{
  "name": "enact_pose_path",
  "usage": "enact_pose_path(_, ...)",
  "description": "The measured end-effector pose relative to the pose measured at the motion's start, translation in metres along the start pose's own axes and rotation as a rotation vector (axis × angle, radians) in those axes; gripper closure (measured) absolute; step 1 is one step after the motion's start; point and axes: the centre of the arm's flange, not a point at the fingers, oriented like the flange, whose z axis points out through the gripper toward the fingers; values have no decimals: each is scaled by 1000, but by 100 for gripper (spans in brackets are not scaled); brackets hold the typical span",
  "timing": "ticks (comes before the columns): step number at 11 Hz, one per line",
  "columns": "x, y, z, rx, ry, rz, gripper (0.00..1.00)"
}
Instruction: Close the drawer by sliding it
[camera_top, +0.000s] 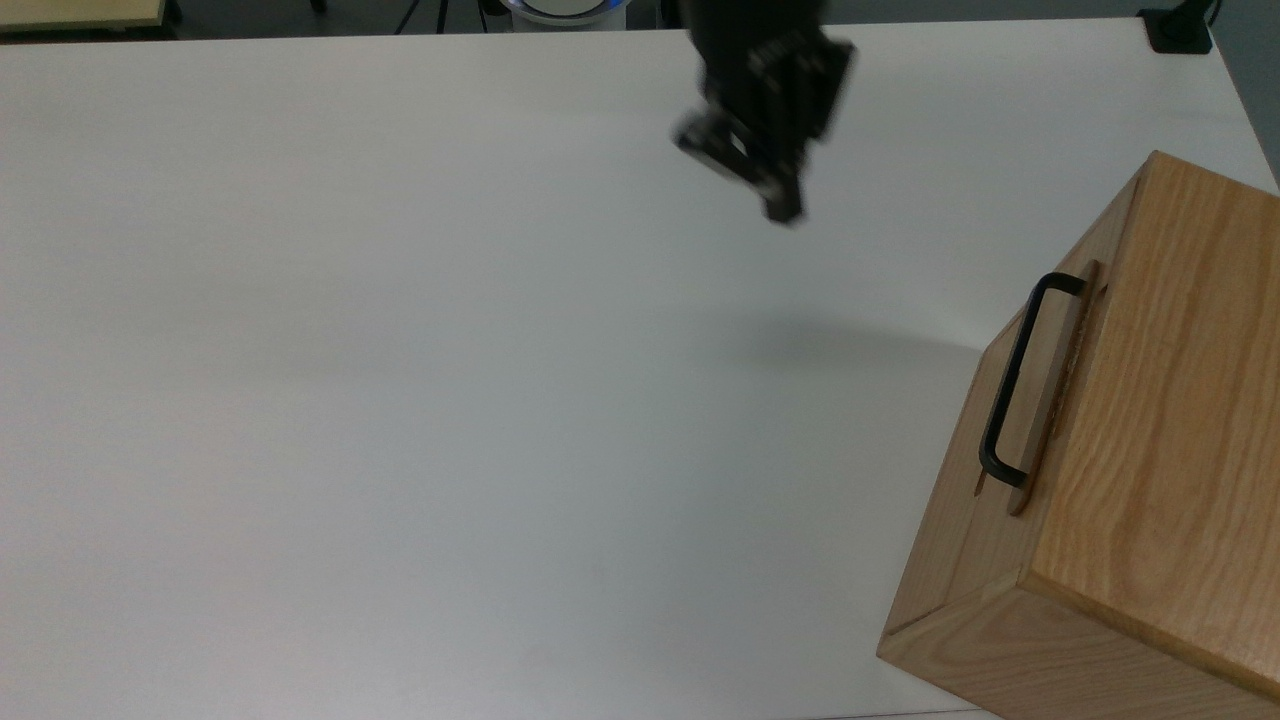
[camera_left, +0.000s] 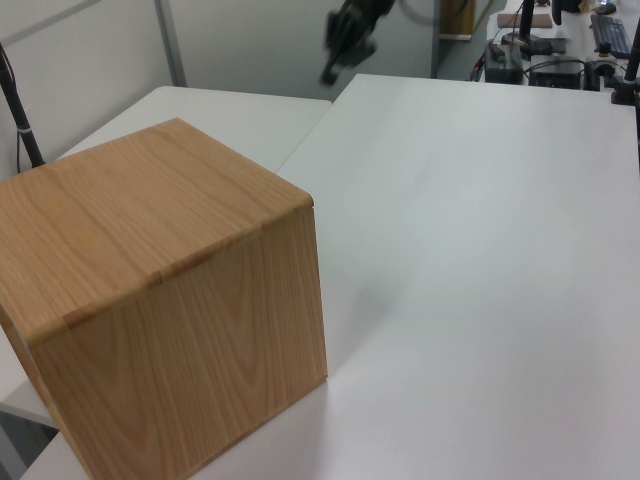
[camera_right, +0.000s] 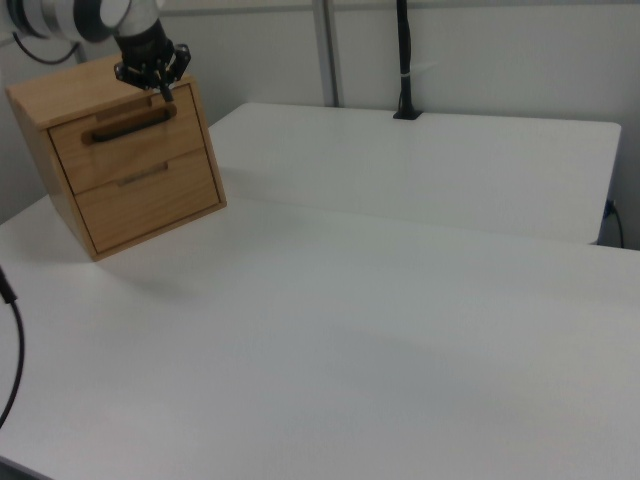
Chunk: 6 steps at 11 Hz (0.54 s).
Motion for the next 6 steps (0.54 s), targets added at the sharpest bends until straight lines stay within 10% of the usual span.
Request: enact_pose_path(6,-133,37,-89,-16,-254,517,99)
